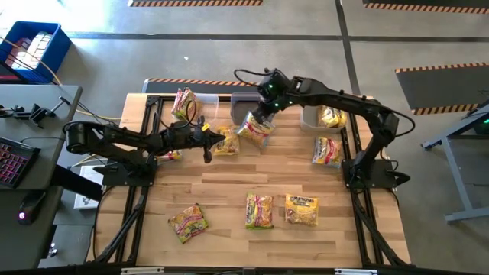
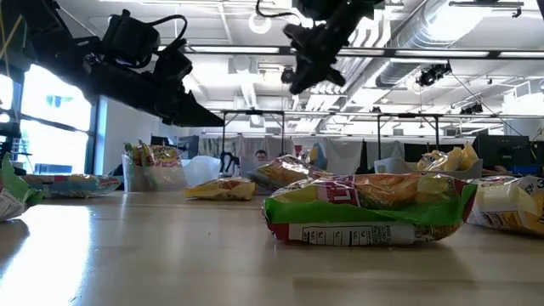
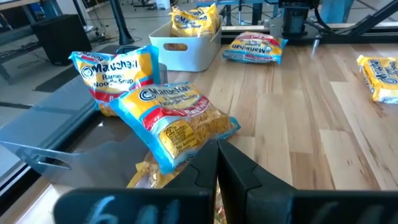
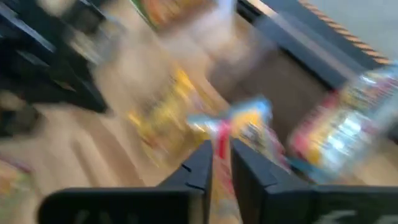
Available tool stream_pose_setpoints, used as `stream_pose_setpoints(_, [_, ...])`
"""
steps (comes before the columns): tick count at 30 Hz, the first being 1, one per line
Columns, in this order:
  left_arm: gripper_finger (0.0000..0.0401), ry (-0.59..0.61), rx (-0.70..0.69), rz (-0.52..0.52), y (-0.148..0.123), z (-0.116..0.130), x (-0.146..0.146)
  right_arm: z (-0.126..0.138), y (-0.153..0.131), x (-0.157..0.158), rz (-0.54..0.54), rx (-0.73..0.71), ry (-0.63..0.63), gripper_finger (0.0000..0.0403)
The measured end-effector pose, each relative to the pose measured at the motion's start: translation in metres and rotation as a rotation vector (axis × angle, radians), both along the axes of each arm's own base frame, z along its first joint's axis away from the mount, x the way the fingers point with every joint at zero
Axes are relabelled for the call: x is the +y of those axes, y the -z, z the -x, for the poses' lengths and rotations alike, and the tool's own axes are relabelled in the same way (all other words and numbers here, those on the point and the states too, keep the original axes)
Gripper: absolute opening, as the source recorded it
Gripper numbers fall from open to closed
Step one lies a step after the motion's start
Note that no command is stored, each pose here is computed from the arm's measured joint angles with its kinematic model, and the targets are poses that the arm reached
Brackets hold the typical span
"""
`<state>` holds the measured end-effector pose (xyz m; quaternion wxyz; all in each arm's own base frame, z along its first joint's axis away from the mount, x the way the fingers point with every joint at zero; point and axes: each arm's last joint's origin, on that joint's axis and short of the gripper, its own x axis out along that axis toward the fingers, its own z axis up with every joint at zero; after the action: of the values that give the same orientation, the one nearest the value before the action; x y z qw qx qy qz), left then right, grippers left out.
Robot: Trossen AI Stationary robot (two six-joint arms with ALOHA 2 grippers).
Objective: Sort Maruchan noodles
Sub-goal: Put the bottom right blue noodle pack into the black bin
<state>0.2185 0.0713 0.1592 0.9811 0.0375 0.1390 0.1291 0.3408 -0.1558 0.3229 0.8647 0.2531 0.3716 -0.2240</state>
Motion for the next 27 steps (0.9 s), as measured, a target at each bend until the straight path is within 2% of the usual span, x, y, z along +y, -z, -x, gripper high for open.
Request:
stream_pose_setpoints(6, [0.0, 0.0, 0.0, 0.0, 0.0, 0.0, 0.0, 0.019, 0.014, 0.006, -0.026, 0.259, -0.089, 0.0128])
stream_pose_setpoints(9, [0.0, 0.003, 0.001, 0.001, 0.0, 0.0, 0.0, 0.025, 0.036, 0.008, -0.052, 0.277, -0.158, 0.0165])
stream_pose_setpoints(13, [0.0, 0.007, 0.013, 0.007, 0.001, 0.0, 0.0, 0.037, 0.068, 0.007, -0.04, 0.087, -0.189, 0.0177])
stream_pose_setpoints(17, [0.0, 0.007, 0.014, 0.008, 0.001, 0.0, 0.0, 0.053, 0.109, 0.01, -0.029, -0.028, -0.095, 0.0173])
stream_pose_setpoints(20, [0.0, 0.005, 0.005, 0.014, 0.001, 0.0, 0.0, 0.061, 0.129, 0.011, -0.055, -0.098, -0.028, 0.0176])
stream_pose_setpoints(23, [0.0, 0.011, -0.008, 0.018, 0.0, 0.0, 0.0, 0.067, 0.143, 0.01, -0.074, -0.137, 0.022, 0.0191])
stream_pose_setpoints(27, [0.0, 0.034, -0.022, 0.021, -0.001, -0.001, -0.001, 0.075, 0.147, 0.0, -0.045, -0.122, 0.043, 0.0229])
